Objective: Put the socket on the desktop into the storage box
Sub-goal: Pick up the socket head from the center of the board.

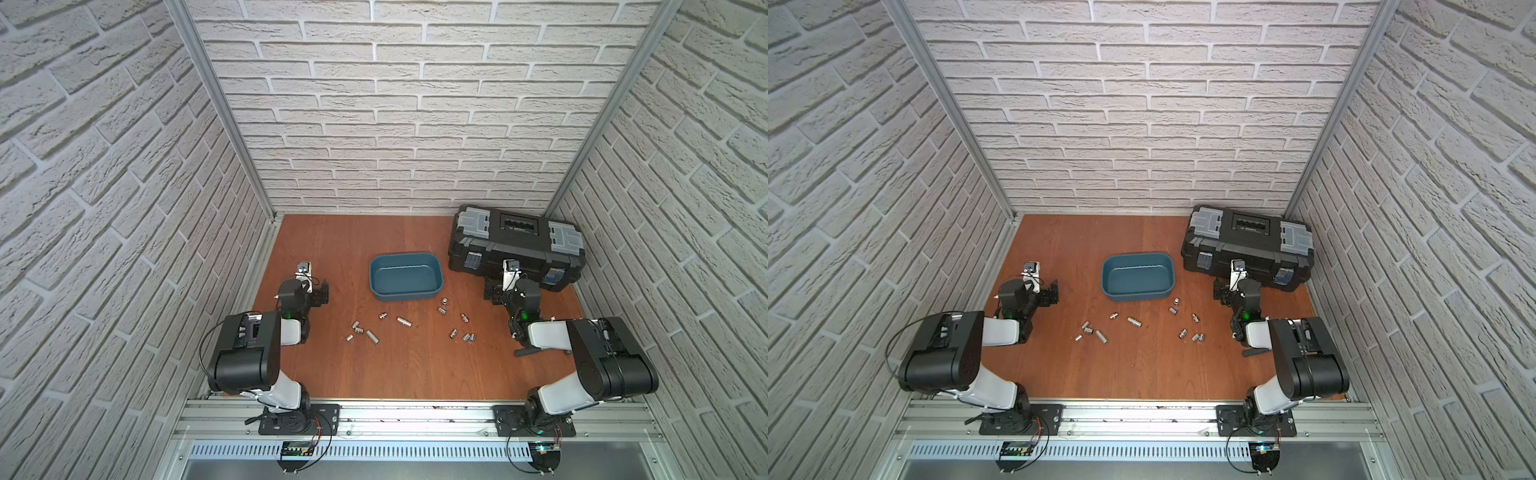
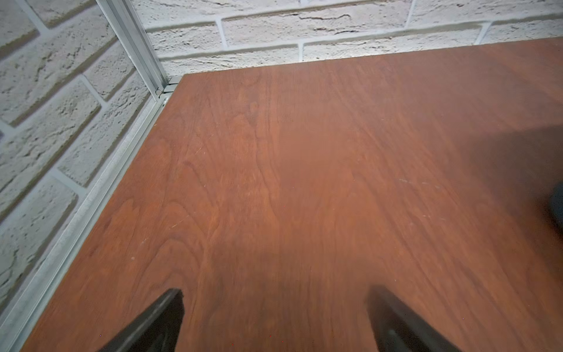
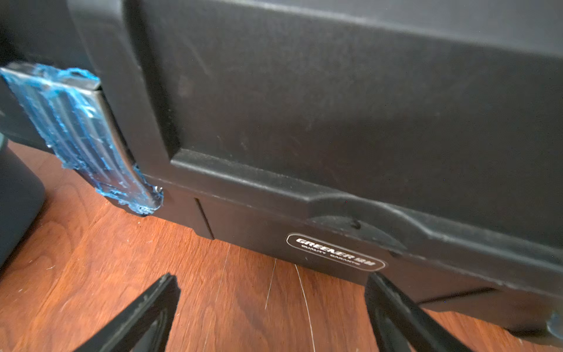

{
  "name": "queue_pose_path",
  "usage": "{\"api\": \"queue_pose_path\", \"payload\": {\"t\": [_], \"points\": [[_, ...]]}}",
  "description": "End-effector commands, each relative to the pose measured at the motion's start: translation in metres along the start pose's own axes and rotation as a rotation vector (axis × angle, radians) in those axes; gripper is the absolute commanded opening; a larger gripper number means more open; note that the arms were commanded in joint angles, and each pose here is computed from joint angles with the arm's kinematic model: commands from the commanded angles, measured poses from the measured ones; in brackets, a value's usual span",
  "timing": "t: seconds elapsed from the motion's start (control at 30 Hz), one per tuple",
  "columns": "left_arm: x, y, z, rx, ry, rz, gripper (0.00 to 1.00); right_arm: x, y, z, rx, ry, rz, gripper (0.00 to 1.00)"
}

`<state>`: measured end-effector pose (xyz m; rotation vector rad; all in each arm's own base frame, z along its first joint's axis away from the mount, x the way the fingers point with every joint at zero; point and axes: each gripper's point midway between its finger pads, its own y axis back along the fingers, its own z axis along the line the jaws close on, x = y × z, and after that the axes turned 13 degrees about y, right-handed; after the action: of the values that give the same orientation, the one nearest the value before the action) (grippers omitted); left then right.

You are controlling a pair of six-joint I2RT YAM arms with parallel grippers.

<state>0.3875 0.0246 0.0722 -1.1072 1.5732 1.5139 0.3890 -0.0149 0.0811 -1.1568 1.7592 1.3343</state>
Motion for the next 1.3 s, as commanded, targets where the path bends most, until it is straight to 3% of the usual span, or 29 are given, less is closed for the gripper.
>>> {"api": "queue_pose_path", "payload": {"t": [0.0, 0.9, 1.1, 1.2, 1.27], "points": [[-0.016, -0.002, -0.001, 0.011, -0.004, -0.045, 0.98, -0.013, -0.001, -0.004, 0.003, -0.001, -0.034, 0.99], [-0.017, -0.002, 0.001, 0.014, 0.008, -0.039, 0.98, -0.015, 0.0, -0.004, 0.002, -0.001, -0.042, 0.99], [-0.043, 0.0, -0.001, -0.015, 0.002, 0.038, 0.98, -0.041, 0.002, 0.004, -0.114, 0.012, 0.065, 0.99], [-0.058, 0.012, -0.001, -0.04, 0.006, 0.014, 0.98, -0.054, 0.016, 0.0, -0.115, -0.038, 0.05, 0.99], [-0.071, 0.02, 0.001, -0.059, 0.085, 0.005, 0.98, -0.069, 0.029, -0.001, -0.127, -0.071, 0.008, 0.99]]}}
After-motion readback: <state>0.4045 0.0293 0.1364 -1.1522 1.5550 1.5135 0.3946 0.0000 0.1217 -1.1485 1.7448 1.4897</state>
